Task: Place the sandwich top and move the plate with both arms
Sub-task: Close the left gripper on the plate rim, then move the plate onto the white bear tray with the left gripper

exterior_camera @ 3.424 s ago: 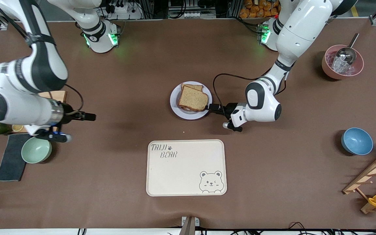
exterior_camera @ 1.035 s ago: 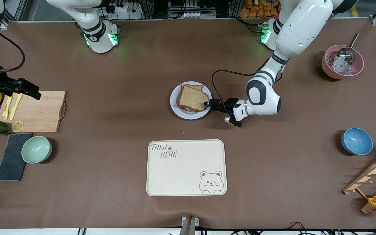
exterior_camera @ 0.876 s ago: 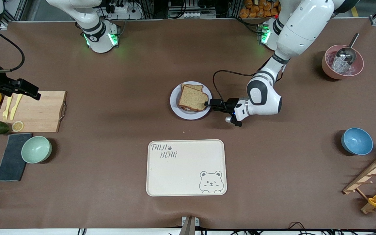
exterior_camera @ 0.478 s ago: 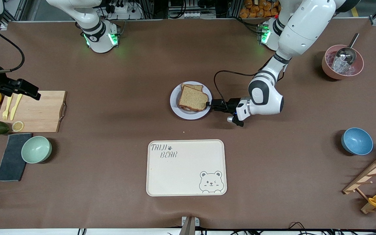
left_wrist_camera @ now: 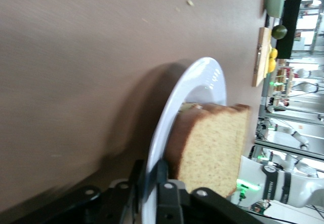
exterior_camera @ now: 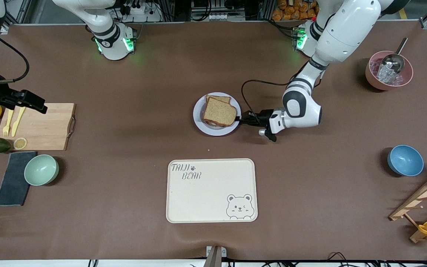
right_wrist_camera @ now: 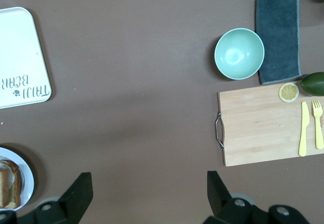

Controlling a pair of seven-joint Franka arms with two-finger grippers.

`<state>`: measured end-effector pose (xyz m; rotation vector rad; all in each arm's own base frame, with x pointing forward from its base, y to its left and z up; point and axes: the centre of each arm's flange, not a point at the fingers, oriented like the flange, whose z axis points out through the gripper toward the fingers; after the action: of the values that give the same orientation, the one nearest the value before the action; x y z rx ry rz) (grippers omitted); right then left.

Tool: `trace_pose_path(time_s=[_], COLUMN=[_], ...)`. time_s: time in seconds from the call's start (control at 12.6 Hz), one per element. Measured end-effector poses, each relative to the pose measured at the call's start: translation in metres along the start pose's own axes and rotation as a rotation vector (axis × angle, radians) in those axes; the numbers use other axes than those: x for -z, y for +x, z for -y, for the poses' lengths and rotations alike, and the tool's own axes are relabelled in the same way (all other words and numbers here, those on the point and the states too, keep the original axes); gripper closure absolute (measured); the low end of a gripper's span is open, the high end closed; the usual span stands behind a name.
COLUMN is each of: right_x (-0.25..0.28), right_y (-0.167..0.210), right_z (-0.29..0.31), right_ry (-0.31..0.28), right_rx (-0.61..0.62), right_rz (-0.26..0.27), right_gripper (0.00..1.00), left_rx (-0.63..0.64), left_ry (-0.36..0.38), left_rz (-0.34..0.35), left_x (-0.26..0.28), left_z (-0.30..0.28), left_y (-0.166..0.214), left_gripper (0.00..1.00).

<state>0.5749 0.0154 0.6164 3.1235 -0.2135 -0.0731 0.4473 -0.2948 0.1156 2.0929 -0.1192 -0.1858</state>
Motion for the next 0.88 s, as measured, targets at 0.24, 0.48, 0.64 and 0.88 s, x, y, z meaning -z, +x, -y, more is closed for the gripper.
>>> trace_pose_path(time_s=[0.24,0.48,0.64,0.88], right_x=[-0.001,-0.001,-0.001,-0.001], right_y=[0.000,0.000,0.000,0.000], right_z=[0.000,-0.001,-0.001,-0.001], right_ry=[0.000,-0.001,-0.001,-0.001], right_rx=[-0.001,-0.001,-0.001,-0.001], right_rz=[0.002,0.003,0.004,0.005], right_gripper=[0.00,0.00,0.00,0.00], left_rx=[0.003,0.013,0.012,0.001], left_ry=[-0.045,-0.056,-0.067,-0.141], left_rz=[0.001,-0.004,-0.023,-0.103], left_x=[-0.020,-0.024,-0.022,-0.018], left_z=[-0.020,-0.023,-0.022,-0.022], left_y=[-0.007,-0.009,-0.008,-0.003], left_gripper=[0.93,0.95,0.95,0.95])
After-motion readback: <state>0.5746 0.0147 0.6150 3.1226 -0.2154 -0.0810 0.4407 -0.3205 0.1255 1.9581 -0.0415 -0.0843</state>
